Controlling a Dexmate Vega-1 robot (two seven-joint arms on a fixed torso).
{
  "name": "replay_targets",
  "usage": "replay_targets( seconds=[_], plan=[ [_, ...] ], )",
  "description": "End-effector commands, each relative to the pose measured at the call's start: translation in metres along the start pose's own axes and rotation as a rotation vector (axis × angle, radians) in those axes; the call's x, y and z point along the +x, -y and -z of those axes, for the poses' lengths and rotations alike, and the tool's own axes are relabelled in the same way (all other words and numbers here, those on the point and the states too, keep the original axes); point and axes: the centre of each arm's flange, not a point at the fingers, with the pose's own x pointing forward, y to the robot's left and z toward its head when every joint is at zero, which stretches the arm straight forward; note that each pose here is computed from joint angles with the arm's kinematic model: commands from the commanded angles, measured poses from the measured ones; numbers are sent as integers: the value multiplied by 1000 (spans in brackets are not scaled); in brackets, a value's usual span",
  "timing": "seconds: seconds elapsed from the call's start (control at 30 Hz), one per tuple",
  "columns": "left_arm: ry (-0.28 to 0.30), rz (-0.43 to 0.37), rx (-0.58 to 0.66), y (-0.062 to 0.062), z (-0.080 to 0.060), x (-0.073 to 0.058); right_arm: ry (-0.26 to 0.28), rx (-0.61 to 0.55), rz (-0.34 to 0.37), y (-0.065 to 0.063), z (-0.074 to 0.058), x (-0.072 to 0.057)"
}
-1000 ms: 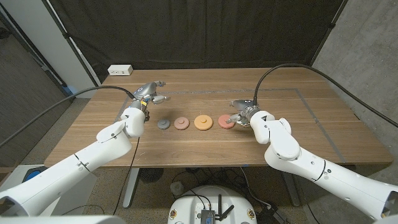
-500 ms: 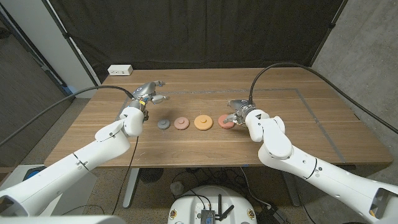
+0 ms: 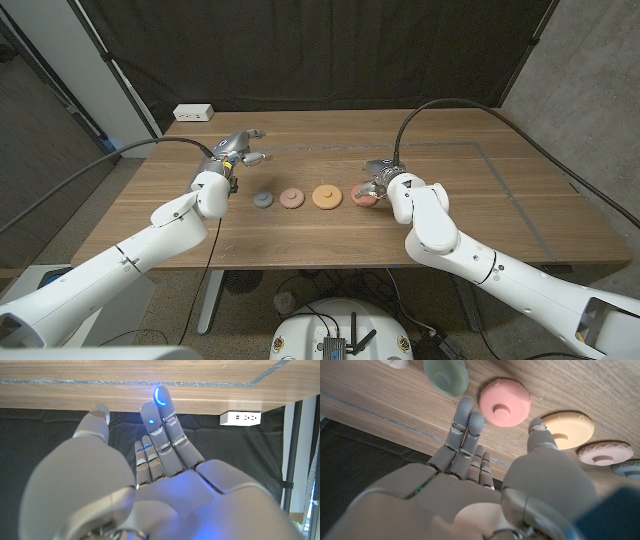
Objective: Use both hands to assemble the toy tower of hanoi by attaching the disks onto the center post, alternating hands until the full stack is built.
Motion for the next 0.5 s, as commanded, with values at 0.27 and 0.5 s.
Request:
replay_targets(
  seconds=[0.27,0.5],
  plan=[
    [1,6,-4,2,1,2,-85,-86,-31,-5,-3,13],
    [0,7,-4,3,2,2,-87,-82,-48,-8,-3,17]
  ],
)
